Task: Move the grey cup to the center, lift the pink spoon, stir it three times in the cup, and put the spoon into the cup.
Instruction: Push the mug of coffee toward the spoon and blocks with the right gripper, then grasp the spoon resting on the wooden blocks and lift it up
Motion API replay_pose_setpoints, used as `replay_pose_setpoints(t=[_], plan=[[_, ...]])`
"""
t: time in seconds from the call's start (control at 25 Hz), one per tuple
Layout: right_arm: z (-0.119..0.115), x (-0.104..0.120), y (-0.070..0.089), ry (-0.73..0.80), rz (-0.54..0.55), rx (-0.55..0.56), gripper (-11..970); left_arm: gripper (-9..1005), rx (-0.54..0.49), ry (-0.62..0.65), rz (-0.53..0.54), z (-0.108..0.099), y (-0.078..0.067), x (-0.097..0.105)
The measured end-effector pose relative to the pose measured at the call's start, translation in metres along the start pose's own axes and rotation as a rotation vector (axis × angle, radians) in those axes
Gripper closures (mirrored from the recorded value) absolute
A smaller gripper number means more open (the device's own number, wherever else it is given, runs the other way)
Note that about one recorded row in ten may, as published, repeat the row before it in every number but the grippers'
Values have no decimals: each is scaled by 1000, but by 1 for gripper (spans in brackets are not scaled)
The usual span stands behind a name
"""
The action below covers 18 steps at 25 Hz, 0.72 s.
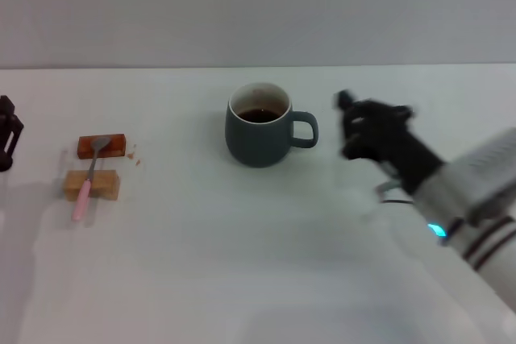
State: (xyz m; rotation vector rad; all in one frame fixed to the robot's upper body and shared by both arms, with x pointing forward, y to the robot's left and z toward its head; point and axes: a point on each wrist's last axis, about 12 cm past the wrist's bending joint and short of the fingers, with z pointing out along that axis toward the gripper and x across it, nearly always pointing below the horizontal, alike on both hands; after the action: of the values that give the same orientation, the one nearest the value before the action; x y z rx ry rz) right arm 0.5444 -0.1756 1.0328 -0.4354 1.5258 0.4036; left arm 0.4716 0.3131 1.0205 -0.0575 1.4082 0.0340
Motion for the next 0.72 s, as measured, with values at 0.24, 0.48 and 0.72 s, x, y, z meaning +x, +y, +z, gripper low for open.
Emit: replay_pose_setpoints(t=[0.24, 0.48, 0.72], plan=[[-41, 4, -39, -93, 9, 226, 959, 146, 53, 34, -11, -19, -10, 6], [-70, 11, -73, -88, 9, 422, 960, 146, 98, 66, -8, -31, -17, 10], [-86, 15, -89, -67, 3, 509, 959, 144, 196, 129, 16, -48, -28, 20]])
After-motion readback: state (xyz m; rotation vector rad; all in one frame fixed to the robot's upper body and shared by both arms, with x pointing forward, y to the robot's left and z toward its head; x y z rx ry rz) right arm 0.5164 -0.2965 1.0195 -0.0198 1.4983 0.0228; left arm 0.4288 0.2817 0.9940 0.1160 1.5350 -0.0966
